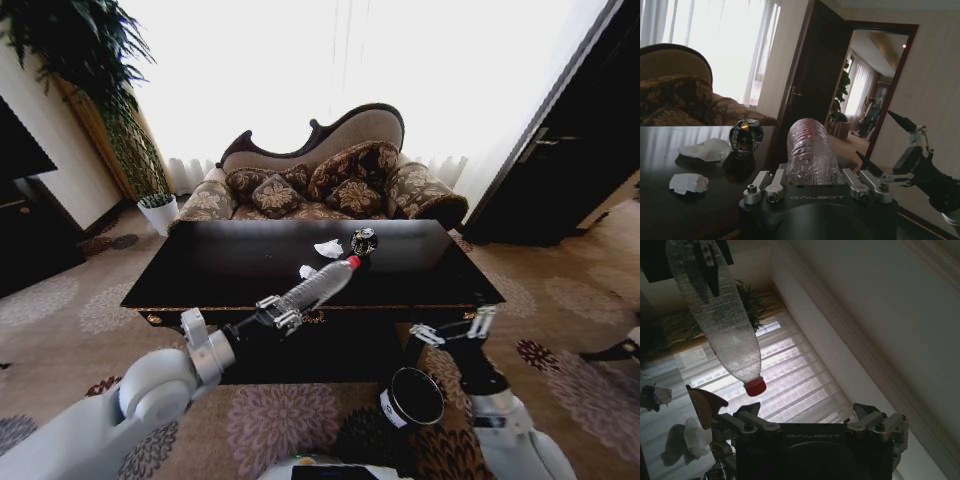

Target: Move to the front of the table and place the trash on the table into the trash bin.

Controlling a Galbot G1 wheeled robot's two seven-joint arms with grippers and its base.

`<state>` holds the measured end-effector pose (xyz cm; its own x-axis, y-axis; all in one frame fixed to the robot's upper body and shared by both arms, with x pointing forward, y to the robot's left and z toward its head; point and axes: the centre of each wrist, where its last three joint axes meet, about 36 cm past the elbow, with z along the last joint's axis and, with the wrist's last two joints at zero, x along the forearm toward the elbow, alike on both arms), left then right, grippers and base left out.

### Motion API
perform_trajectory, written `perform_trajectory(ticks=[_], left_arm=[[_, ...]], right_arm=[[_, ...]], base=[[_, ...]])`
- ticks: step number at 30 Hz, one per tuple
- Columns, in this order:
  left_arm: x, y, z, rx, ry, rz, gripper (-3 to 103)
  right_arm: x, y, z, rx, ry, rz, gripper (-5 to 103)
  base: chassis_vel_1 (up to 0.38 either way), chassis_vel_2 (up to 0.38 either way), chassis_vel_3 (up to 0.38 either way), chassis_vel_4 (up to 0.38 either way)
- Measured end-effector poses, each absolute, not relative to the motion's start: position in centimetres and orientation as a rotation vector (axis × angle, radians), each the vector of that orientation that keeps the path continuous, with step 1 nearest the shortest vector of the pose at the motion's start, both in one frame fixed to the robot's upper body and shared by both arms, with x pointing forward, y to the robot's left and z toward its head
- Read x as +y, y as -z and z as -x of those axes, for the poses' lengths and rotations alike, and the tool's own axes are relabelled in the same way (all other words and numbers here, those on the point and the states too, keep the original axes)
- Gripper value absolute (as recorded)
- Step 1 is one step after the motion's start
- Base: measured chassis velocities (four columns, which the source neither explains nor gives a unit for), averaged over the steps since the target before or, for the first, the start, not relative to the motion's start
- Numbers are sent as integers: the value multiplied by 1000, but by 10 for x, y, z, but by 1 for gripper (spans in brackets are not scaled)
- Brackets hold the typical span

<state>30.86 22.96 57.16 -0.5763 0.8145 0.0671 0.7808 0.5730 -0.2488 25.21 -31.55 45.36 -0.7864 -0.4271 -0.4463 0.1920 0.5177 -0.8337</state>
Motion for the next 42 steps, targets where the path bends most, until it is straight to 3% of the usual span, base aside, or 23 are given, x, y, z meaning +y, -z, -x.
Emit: perform_trajectory(ticks=[35, 37, 39, 42], left_arm=[[182, -557, -289, -2428, -372, 1515, 36], [182, -556, -287, -2423, -375, 1516, 36], [182, -556, -287, -2423, -375, 1516, 36], [182, -555, -286, -2431, -376, 1506, 36]], right_arm=[[-262, -440, -248, 2109, 1204, 294, 101], [-261, -440, -248, 2112, 1202, 297, 92], [-261, -440, -248, 2112, 1202, 298, 92], [-260, -439, -247, 2113, 1199, 303, 76]], base=[[0, 0, 0, 0], [0, 0, 0, 0], [0, 0, 0, 0], [0, 0, 0, 0]])
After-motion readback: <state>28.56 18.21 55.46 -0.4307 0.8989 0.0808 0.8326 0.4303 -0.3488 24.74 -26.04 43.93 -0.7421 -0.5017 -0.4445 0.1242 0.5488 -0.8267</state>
